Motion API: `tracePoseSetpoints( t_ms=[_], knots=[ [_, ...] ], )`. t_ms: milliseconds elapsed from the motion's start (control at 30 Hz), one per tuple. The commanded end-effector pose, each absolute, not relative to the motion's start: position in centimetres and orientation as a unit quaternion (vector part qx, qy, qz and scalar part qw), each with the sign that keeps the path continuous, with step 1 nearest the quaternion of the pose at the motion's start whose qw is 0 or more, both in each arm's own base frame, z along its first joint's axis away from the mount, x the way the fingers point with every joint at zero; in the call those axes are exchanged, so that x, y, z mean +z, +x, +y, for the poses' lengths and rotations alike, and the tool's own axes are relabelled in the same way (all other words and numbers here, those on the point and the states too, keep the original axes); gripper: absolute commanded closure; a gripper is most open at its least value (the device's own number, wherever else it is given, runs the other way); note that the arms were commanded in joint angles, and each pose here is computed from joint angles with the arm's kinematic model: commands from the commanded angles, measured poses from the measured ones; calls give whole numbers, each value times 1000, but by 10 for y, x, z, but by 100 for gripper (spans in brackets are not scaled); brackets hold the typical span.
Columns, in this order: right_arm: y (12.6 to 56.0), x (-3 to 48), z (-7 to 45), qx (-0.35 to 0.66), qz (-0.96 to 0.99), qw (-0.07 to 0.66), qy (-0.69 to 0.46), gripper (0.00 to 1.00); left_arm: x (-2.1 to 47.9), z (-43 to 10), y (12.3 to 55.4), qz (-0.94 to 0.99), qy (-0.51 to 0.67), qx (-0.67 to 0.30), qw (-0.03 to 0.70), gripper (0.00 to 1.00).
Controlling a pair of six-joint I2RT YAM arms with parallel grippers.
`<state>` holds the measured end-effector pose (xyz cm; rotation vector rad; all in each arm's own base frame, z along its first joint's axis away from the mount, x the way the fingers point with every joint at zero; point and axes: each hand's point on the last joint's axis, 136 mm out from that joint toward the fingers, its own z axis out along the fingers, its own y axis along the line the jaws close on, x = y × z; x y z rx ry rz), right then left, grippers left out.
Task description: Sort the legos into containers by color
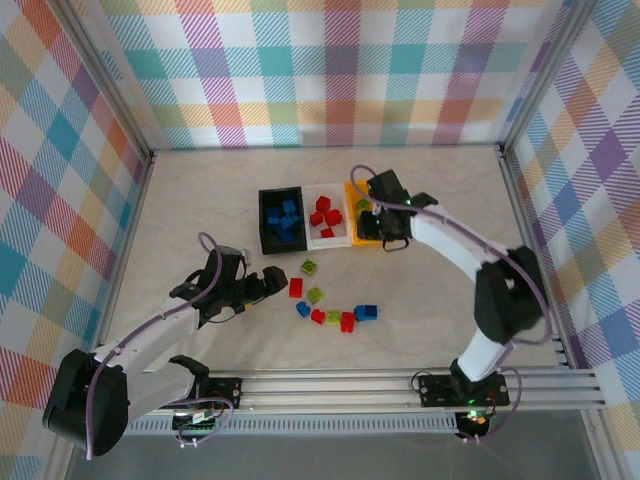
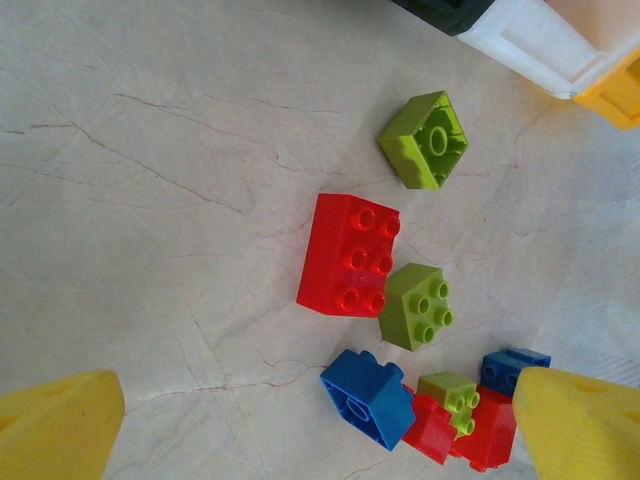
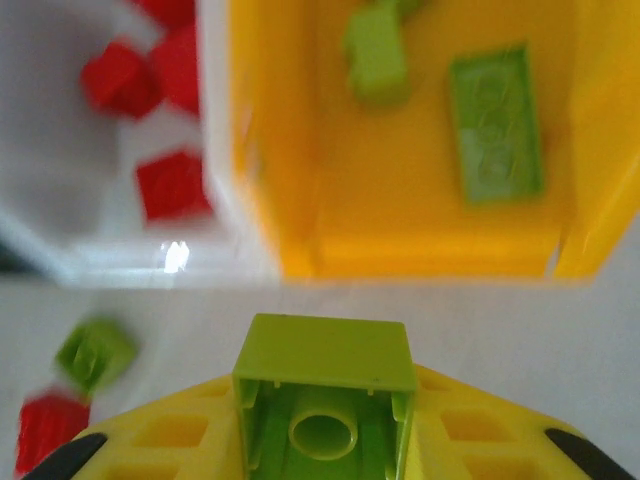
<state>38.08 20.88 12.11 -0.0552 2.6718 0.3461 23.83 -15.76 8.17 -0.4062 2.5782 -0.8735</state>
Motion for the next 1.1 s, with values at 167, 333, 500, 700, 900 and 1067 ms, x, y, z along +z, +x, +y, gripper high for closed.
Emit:
tracePoseSetpoints(
  t_ms=[167, 333, 500, 700, 900, 1067],
  knots=[
    [460, 101, 200, 93, 968, 233, 22, 59, 84, -153, 237, 918, -145, -311, 198, 0],
    [467, 109, 202, 100, 966, 238, 24, 40, 87, -154, 237, 918, -142, -313, 201, 0],
    [447, 136, 206, 124, 958, 258, 11, 34, 93, -155, 238, 914, -140, -320, 207, 0],
    [376, 145, 220, 155, 955, 253, -29, 32, 97, -160, 239, 913, -131, -330, 203, 0],
    [307, 130, 219, 168, 956, 231, -64, 33, 98, -172, 245, 920, -104, -325, 193, 11],
    [281, 125, 208, 172, 957, 227, -58, 33, 92, -192, 250, 951, -33, -244, 187, 17]
  ],
)
